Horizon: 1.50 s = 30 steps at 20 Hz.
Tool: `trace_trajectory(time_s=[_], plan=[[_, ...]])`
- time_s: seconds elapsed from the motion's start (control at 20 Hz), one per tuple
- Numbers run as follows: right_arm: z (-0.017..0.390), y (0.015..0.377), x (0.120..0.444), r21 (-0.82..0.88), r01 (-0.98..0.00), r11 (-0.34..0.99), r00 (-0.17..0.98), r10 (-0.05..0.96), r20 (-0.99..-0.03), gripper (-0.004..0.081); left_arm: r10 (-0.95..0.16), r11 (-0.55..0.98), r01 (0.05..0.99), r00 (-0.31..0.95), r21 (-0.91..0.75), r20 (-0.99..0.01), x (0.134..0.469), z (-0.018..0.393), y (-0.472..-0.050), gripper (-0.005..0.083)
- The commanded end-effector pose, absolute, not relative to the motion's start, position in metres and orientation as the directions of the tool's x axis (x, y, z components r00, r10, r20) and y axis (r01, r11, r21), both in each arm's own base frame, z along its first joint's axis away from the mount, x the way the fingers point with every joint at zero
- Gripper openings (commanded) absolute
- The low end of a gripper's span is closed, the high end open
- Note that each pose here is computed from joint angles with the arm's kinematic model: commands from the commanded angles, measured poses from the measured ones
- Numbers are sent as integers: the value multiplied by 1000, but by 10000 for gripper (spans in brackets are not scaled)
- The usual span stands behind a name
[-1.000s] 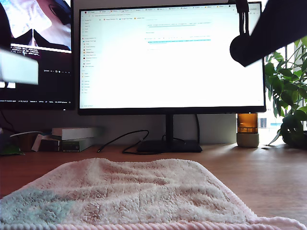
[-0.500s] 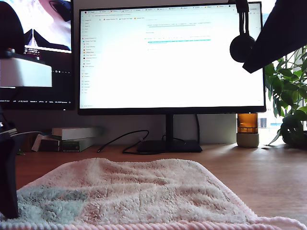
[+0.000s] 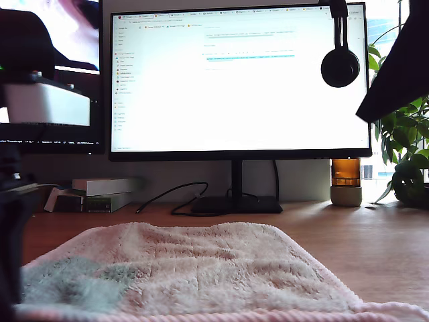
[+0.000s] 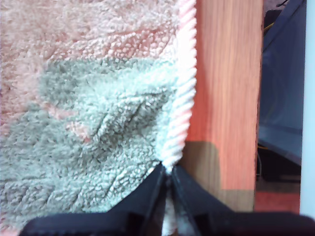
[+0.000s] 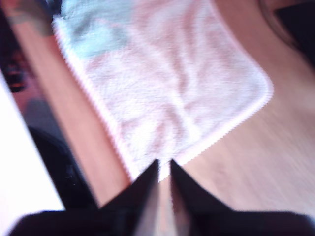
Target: Fold the tea towel to a neat square and place it to the right
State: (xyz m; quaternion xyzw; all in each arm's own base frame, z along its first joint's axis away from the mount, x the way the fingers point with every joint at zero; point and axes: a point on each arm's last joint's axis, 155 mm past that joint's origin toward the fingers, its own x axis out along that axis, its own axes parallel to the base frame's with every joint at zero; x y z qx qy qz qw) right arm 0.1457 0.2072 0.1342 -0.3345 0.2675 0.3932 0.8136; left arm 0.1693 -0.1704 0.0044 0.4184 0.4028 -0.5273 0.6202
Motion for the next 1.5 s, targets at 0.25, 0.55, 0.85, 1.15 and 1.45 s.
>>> trace_trajectory(time_s=[0.25,0.55,0.85,1.15,1.45], plan=[[101,242,141,-311,-893,327,443,509,-738,192,-353,96,984,176,151,-919,167,31,-168,-24],[52,252,143,-194,-940,281,308,452,-837,369,-393,111,973,229,201,-891,173,48,-172,-24],[48,291,152,-160,-950,269,288,550,-784,369,-435,120,961,277,250,-857,182,71,-180,-24],[45,295,157,-176,-945,276,305,548,-779,370,-493,127,949,312,288,-812,195,102,-195,-24],[31,276,165,-220,-933,287,335,463,-821,369,-507,133,942,331,308,-796,200,114,-199,-24]])
